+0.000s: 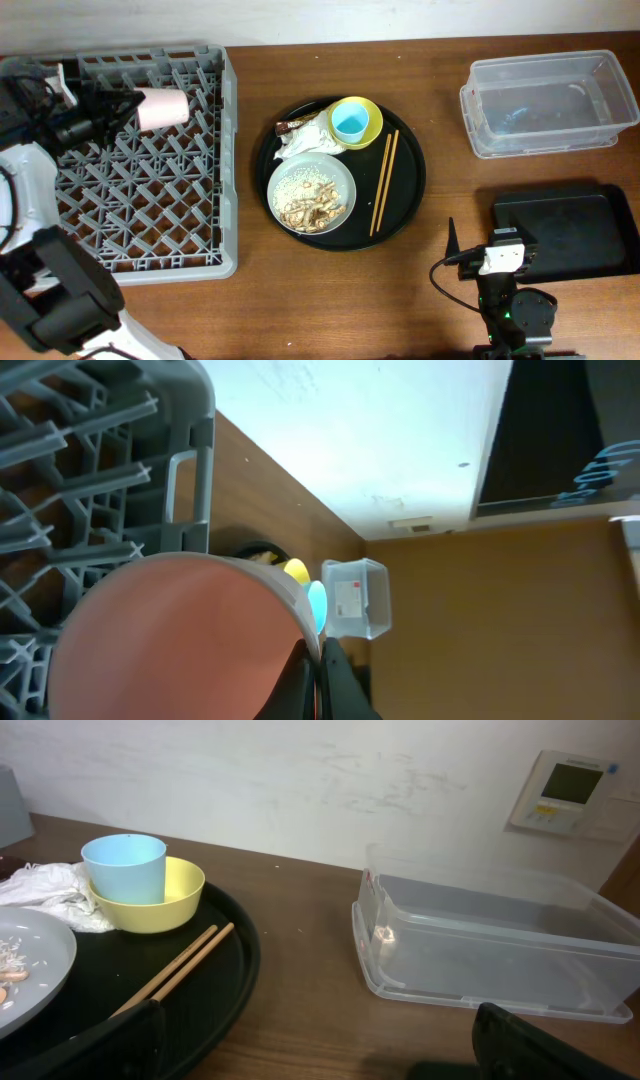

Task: Sort waste into correct bins and load items into the dishwasher rack
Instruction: 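Carry the pink cup left over the grey dish rack, then lower the pink cup upside down into the rack and release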

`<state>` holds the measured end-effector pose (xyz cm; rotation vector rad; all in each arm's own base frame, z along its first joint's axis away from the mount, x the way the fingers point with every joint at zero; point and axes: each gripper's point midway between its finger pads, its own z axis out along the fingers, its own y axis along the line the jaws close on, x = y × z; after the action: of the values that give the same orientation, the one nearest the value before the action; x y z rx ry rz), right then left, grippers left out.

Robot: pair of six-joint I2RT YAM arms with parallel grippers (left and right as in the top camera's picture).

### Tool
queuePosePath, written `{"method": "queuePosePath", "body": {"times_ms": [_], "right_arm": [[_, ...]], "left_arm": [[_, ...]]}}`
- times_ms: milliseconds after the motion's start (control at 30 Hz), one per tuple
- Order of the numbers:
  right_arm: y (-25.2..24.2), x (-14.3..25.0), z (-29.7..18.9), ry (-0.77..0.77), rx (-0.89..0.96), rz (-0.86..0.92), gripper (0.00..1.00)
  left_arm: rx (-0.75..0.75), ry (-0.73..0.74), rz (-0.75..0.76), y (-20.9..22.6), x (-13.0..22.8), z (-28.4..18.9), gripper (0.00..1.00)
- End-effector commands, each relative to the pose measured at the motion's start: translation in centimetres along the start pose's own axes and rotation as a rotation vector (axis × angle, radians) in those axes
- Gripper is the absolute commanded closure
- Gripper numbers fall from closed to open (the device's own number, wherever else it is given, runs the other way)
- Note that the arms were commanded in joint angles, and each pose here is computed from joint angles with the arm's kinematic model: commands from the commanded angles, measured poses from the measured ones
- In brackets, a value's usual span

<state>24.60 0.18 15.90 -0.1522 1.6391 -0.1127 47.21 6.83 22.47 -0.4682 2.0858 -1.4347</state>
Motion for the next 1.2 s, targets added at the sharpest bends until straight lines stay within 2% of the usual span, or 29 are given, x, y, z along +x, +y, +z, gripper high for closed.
{"method": "queuePosePath", "body": {"times_ms": [0,200,433,800,1167], "right_arm": [[0.0,0.3,0.0,0.004,0.006,-0.007,0.02],[0.0,0.3,0.0,0.004,0.006,-0.007,0.02],[0.0,0.3,0.0,0.004,0.006,-0.007,0.02],[0.0,0.3,0.0,0.004,0.006,-0.006,0.02],[0.0,0.3,0.0,0.004,0.006,-0.006,0.02]], "left_arm": [[0.114,0.068,-0.054,1.8,0.6,1.3,0.99],[0.124,0.06,-0.116,5.1,-0.2,1.5,0.99],[0.15,-0.008,-0.129,6.2,-1.9,-2.1,0.99],[0.195,0.057,-0.14,5.3,-0.4,-0.1,0.99],[0.203,0.084,-0.258,10.1,0.4,1.2,0.99]]}}
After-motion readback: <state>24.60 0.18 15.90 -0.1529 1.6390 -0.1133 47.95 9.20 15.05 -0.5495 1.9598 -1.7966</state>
